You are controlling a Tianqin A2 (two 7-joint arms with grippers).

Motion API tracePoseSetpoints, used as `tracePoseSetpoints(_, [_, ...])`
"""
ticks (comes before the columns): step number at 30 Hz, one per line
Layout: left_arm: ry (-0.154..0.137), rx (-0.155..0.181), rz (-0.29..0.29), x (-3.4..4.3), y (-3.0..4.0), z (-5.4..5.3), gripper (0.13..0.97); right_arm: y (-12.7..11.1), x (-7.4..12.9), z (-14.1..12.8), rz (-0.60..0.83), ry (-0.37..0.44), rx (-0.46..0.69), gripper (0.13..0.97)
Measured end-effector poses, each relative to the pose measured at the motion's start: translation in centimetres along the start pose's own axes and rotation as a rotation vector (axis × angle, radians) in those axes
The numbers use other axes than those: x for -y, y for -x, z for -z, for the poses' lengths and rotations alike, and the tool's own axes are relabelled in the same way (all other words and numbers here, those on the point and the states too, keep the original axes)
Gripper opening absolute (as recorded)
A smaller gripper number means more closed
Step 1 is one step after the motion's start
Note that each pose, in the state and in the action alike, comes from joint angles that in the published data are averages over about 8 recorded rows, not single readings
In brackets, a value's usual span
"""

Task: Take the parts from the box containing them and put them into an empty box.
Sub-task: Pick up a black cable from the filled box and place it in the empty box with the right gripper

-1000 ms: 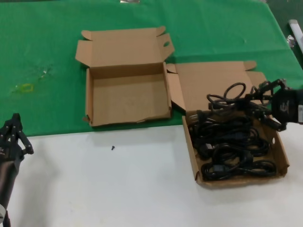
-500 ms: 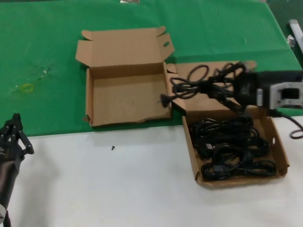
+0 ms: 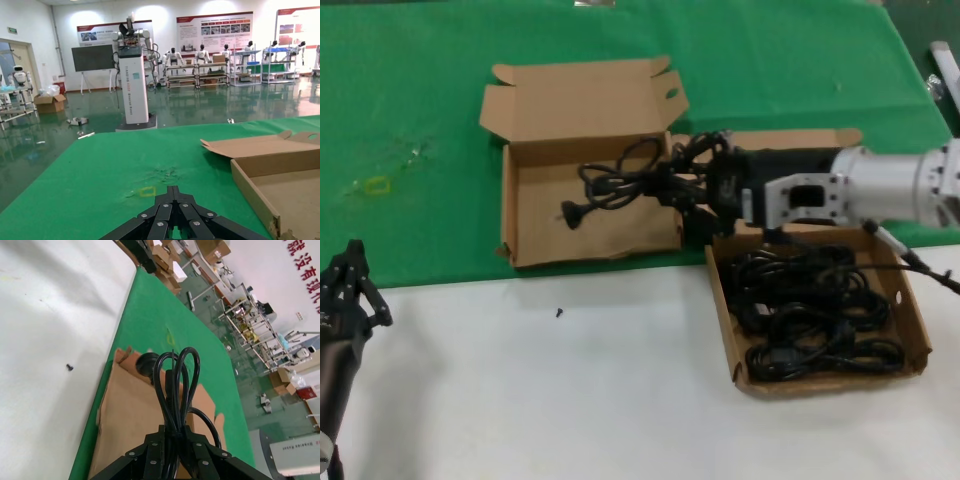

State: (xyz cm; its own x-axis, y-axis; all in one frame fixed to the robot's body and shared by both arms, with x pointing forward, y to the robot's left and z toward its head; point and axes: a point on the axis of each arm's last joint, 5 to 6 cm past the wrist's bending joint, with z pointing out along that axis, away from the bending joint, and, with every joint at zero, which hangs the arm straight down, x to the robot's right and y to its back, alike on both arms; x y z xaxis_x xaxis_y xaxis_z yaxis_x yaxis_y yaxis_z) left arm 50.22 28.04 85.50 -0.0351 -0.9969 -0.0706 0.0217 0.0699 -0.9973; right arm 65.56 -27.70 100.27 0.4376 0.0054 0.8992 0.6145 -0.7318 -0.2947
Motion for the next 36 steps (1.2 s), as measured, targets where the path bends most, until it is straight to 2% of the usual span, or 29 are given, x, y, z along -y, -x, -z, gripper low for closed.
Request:
tracePoseSetpoints(16, [0.0, 0.0, 0.0, 0.0, 0.0, 0.0, 0.142, -0.1, 0.4, -7.8, 0.023, -0.001, 0.006, 0.211])
tracePoseSetpoints(27, [0.0, 0.0, 0.0, 0.0, 0.0, 0.0, 0.142, 0.5, -0.5, -10.6, 0.035, 0.017, 0.011, 0.211])
tracePoseSetpoints(36, [0.0, 0.0, 0.0, 0.0, 0.0, 0.0, 0.142, 1.0, -1.0, -11.9, 0.039, 0.032, 0.015, 0.221])
